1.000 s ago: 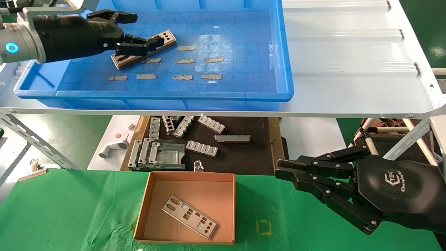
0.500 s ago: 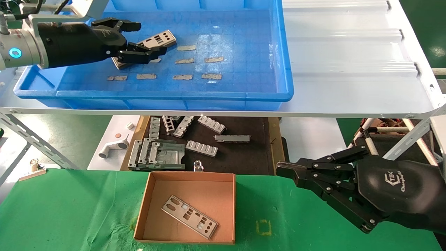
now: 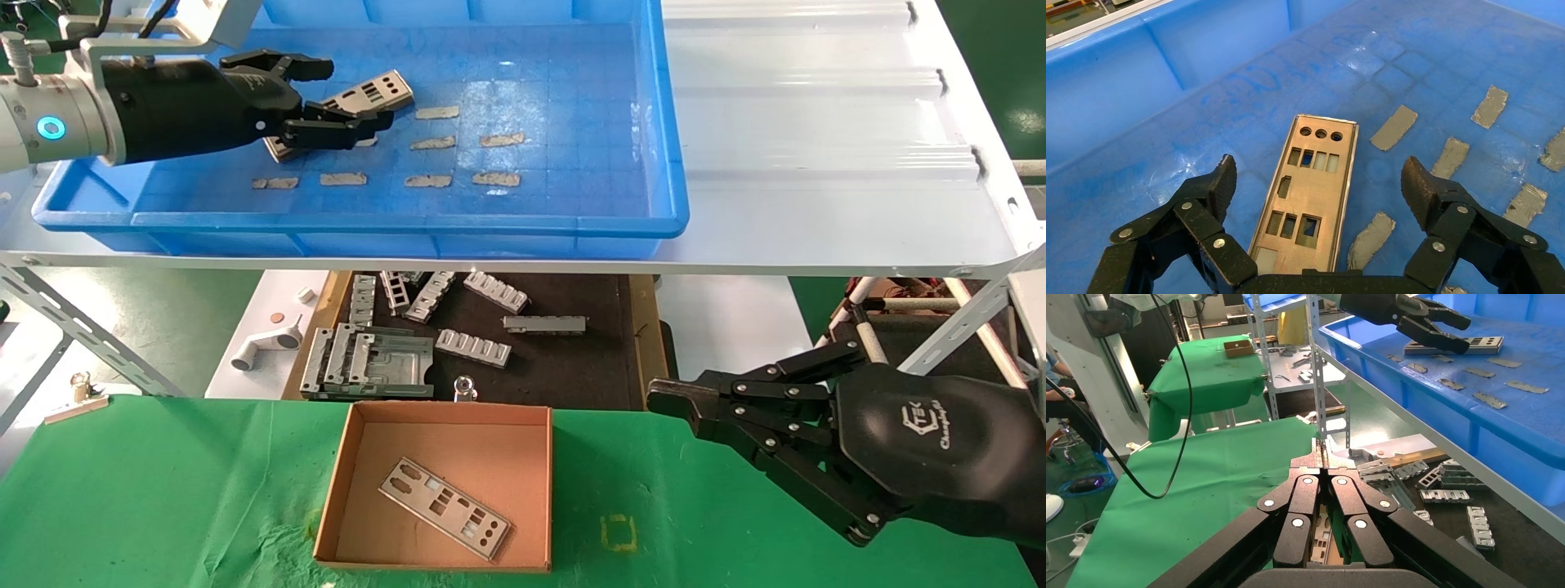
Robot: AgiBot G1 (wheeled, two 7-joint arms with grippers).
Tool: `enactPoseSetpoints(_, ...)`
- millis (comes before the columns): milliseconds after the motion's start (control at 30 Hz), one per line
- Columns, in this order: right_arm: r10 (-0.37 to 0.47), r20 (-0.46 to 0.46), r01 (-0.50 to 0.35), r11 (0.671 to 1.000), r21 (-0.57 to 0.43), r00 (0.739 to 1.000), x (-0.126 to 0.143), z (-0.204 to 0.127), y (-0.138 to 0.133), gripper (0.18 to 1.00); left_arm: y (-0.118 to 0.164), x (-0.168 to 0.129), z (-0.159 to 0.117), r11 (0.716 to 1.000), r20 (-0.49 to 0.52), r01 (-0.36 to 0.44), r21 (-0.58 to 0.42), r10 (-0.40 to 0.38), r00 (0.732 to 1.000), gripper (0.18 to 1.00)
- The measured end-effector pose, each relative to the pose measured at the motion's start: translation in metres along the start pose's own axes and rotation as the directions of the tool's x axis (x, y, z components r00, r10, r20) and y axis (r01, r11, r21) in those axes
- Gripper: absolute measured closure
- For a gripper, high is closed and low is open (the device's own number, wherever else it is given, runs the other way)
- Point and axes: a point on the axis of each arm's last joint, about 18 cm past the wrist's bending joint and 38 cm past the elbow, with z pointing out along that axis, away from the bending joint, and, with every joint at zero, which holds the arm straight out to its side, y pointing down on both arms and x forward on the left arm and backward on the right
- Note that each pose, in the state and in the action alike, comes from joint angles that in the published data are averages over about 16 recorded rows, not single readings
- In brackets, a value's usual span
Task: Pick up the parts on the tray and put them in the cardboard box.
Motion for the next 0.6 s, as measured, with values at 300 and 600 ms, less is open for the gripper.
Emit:
enactPoseSetpoints(300,0.0,0.0,0.0,1.0,0.0,1.0,0.0,0.0,0.0,0.988,0.0014,-0.0013,0.0019,1.0,0.013,0.01,-0.001,-0.01,1.0,0.273)
enactPoseSetpoints(600,0.0,0.0,0.0,1.0,0.0,1.0,0.0,0.0,0.0,0.988,0.0029,-0.0021,0.0026,1.0,0.021,0.013,-0.003,-0.013,1.0,0.424)
